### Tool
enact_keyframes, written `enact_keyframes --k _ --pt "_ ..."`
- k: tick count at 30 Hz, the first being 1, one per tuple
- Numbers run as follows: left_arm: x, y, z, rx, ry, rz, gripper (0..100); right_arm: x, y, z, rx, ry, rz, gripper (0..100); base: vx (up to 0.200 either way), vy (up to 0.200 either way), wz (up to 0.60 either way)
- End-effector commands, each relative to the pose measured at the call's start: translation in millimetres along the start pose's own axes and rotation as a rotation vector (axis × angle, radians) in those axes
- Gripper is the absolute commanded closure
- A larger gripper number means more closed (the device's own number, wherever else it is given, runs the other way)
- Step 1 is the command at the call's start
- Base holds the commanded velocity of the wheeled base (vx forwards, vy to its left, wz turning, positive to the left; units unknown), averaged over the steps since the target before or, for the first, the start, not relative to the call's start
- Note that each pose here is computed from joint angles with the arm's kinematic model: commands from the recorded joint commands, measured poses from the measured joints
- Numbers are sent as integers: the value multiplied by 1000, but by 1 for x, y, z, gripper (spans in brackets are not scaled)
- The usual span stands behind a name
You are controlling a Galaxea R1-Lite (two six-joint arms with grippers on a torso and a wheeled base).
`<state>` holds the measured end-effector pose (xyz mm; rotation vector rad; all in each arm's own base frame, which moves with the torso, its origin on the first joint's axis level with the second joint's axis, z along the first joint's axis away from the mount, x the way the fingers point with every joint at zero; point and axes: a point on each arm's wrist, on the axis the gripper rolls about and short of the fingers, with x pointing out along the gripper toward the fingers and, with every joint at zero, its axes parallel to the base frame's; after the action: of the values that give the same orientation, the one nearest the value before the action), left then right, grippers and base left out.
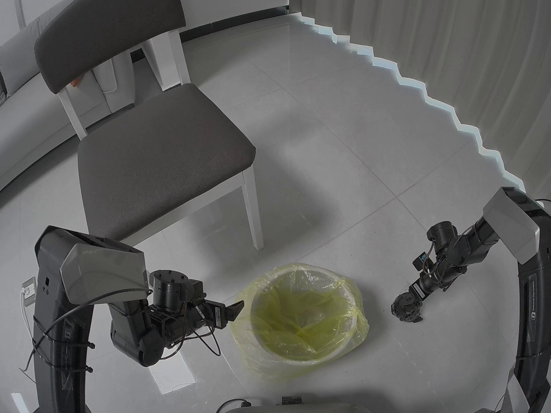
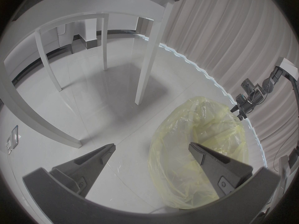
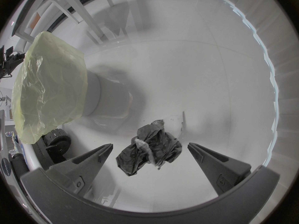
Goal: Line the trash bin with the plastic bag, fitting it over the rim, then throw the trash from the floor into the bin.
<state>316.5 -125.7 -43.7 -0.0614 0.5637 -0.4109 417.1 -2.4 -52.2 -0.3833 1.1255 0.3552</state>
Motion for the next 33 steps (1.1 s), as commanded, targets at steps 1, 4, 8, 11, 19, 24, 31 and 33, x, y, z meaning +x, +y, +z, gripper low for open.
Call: enact_keyframes --k 1,4,8,11,19,24,31,33 --pt "0 -1 0 2 -1 0 0 7 2 10 -15 37 2 0 0 0 0" --pt "-1 0 0 2 0 2 0 9 2 9 -19 71 1 0 0 0 0" --pt "-1 0 0 2 -3 2 0 9 2 8 -25 77 3 100 0 0 0" --pt "0 0 0 3 -3 1 0 9 2 9 -22 81 2 100 0 0 0" --pt "0 -2 -1 5 -2 -3 0 8 -1 5 -17 91 5 100 0 0 0" --pt "-1 -2 0 7 -19 -7 0 -8 -1 3 -14 84 -2 100 0 0 0" --pt "-4 -3 -1 7 -20 -9 0 -42 2 4 -17 54 -16 100 0 0 0" --pt "-6 -4 -1 9 -39 -13 0 -63 6 4 -23 34 -25 100 0 0 0"
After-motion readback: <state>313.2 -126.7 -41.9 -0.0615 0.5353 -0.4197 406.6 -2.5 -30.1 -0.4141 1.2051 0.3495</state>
